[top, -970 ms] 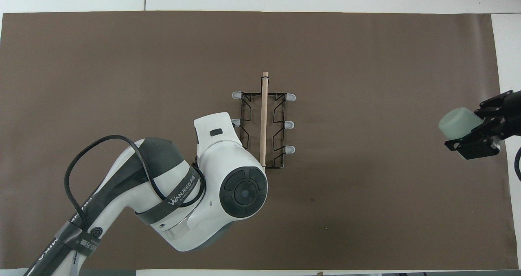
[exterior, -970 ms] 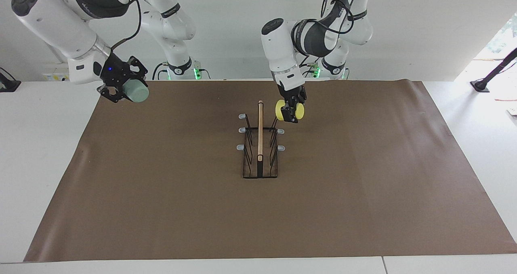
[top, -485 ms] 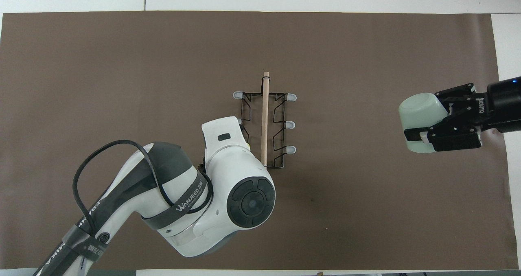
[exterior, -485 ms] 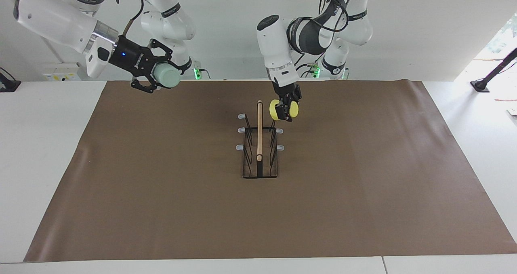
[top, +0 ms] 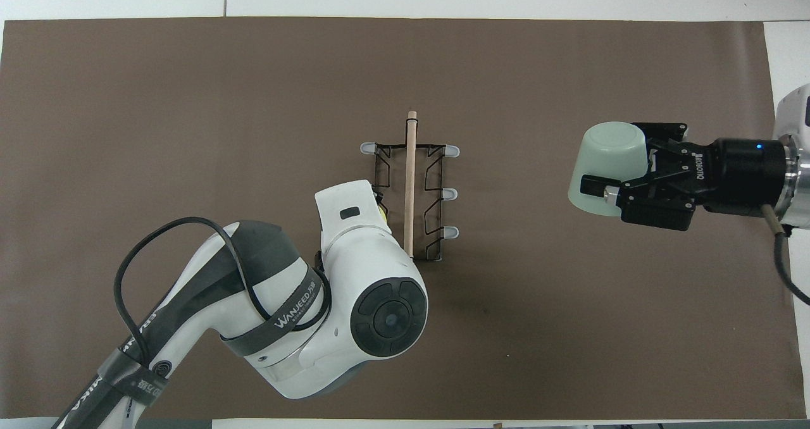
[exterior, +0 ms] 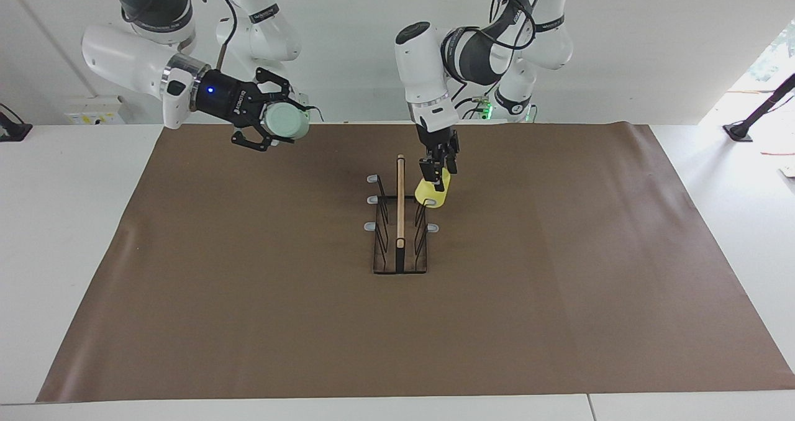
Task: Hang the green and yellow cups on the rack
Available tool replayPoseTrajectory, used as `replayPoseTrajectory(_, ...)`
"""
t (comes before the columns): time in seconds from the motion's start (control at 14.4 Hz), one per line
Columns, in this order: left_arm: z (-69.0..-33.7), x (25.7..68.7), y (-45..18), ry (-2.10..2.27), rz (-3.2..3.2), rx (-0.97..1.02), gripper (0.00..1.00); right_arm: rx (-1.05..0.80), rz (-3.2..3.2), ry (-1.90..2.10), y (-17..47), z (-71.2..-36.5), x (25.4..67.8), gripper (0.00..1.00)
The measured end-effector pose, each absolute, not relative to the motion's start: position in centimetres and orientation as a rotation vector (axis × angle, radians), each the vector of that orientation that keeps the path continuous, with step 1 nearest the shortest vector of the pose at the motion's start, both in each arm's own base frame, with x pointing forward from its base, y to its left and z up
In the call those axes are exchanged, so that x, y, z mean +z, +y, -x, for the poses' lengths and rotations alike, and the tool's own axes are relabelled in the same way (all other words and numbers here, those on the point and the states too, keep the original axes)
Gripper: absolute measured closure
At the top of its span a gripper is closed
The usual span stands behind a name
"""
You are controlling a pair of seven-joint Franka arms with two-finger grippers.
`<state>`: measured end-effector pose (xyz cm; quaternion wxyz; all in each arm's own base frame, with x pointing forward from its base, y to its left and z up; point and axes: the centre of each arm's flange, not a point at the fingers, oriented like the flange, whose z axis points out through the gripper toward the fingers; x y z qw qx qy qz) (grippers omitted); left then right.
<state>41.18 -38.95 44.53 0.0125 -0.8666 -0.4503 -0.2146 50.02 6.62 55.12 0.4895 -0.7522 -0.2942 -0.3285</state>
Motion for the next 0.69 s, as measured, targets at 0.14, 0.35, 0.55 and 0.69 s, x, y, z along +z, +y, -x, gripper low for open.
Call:
replayPoseTrajectory(0.14, -41.2, 44.6, -39.0, -1.404, 2.705, -0.67, 0.23, -0.893, 1.75, -0.699, 8.0, -49.5, 52.9, 0.35)
replayPoseTrajectory(0.35, -41.6, 44.8, -38.6, -1.417, 2.699, -0.672, 0.18, -0.974, 1.72, -0.725, 10.3, -48.4, 47.4, 0.35)
replayPoseTrajectory(0.55, -43.6, 45.7, -36.8, -1.387, 2.704, -0.677, 0.13, -0.998, 1.747, -0.717, 13.8, -46.6, 42.5, 0.35)
replayPoseTrajectory(0.69, -45.6, 46.5, -34.2, -1.289, 2.734, -0.648, 0.0, -1.008, 1.79, -0.731, 16.6, -45.1, 40.7, 0.35)
